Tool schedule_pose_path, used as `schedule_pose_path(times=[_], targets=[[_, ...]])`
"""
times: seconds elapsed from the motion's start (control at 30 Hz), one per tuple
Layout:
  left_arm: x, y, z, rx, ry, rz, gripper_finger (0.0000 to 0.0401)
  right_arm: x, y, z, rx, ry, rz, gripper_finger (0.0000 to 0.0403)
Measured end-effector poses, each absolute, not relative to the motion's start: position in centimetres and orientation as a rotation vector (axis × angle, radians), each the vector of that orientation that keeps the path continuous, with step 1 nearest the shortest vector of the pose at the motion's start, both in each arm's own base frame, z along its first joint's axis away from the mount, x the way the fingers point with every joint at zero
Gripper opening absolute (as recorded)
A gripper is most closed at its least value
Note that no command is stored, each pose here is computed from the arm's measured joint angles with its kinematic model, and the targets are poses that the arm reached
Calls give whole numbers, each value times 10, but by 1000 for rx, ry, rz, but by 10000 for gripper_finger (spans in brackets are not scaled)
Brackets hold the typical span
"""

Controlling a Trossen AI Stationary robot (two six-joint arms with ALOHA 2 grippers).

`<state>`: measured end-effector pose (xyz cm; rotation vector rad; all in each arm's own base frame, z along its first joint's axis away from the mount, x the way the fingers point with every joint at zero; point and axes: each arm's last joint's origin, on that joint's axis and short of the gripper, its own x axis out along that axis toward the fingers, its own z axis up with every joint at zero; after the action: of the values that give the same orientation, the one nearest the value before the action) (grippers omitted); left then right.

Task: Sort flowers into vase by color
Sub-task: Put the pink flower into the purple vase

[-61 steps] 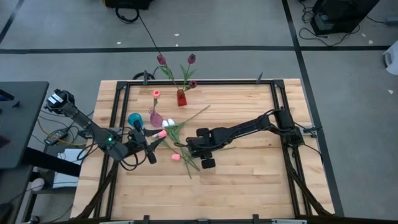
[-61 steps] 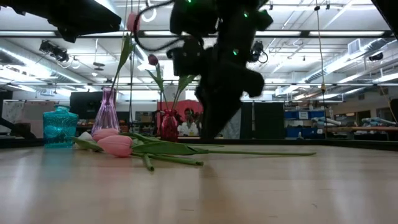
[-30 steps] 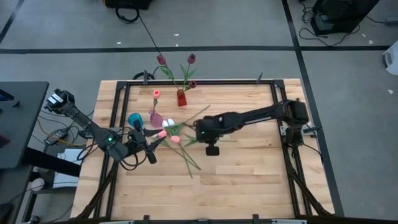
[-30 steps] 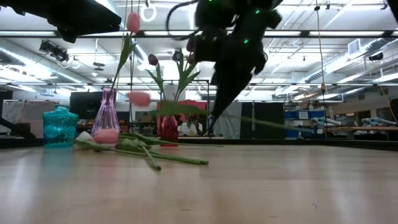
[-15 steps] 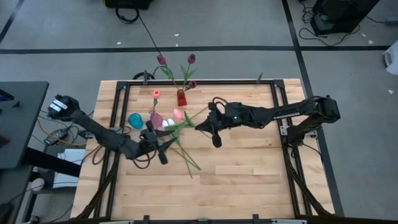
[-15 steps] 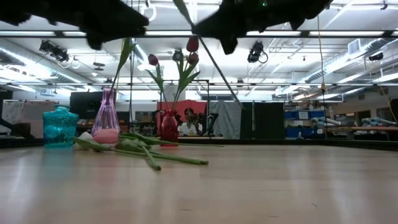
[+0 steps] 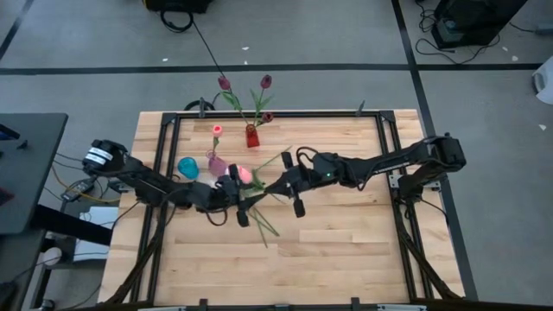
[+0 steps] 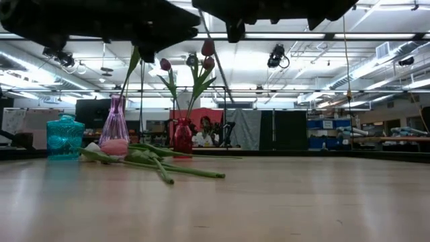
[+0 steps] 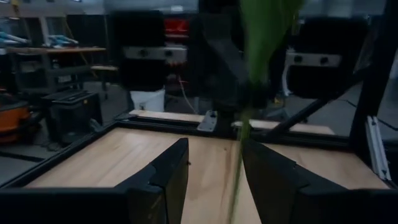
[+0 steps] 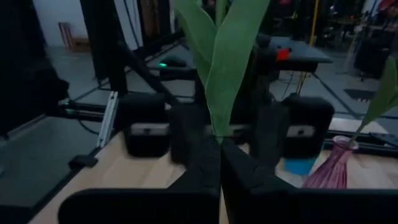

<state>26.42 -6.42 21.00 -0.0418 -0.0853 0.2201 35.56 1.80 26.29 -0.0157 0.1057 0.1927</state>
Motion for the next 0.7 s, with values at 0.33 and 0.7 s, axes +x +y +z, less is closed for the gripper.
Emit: schedule_pose_path(times=[0.33,0.7], targets=[[281,-68,209,13,-20,238,146,365,19,257,-42,109,189,9],[281,-68,208,23,-7,243,47,364,18,250,-34,185,188,10]])
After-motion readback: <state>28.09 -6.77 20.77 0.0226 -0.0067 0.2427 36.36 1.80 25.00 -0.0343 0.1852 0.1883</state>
